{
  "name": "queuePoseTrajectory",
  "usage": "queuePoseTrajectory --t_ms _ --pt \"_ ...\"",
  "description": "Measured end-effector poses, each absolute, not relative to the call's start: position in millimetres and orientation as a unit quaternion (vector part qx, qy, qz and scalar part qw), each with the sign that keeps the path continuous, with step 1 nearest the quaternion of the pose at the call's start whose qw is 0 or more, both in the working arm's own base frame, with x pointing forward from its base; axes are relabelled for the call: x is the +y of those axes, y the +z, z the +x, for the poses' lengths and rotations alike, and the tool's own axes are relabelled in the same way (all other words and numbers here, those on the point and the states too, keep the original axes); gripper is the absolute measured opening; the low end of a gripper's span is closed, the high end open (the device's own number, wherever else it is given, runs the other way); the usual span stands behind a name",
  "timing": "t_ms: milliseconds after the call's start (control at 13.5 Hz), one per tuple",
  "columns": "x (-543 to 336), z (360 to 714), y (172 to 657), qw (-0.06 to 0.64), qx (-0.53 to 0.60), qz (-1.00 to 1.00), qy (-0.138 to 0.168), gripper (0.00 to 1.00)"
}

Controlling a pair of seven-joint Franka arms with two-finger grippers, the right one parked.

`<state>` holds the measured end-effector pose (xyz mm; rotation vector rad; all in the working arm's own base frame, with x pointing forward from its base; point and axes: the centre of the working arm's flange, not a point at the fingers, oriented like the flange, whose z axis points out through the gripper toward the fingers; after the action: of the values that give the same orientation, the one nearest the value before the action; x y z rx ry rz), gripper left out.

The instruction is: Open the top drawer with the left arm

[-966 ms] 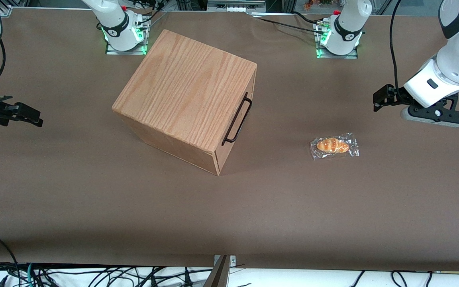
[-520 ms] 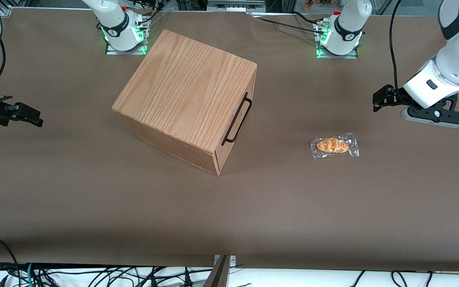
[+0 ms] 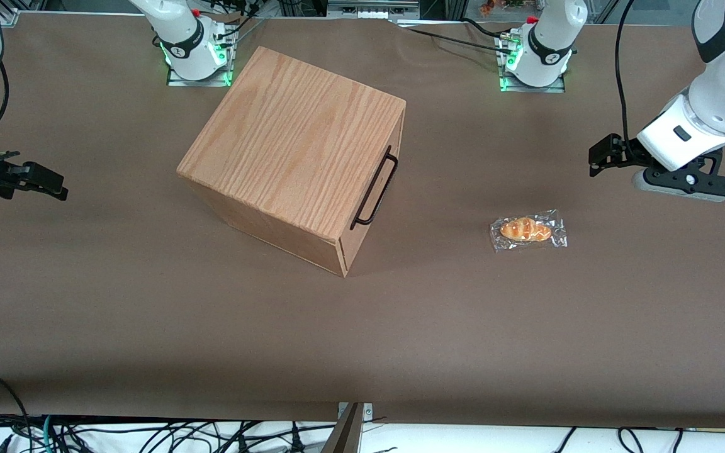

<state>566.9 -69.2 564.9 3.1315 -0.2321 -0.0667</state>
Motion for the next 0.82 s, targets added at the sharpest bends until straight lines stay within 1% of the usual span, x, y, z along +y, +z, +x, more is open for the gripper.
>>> queuePoseTrajectory --t_ms 149,446,818 --pt "-69.4 566.6 564.6 0.0 -0.074 0.997 -0.023 1.0" --pt "-71.3 561.1 560.6 -0.001 -0.076 0.996 -0.047 1.0" --pt "-72.4 560.3 559.9 -0.001 -0.077 0.996 -0.05 1.0"
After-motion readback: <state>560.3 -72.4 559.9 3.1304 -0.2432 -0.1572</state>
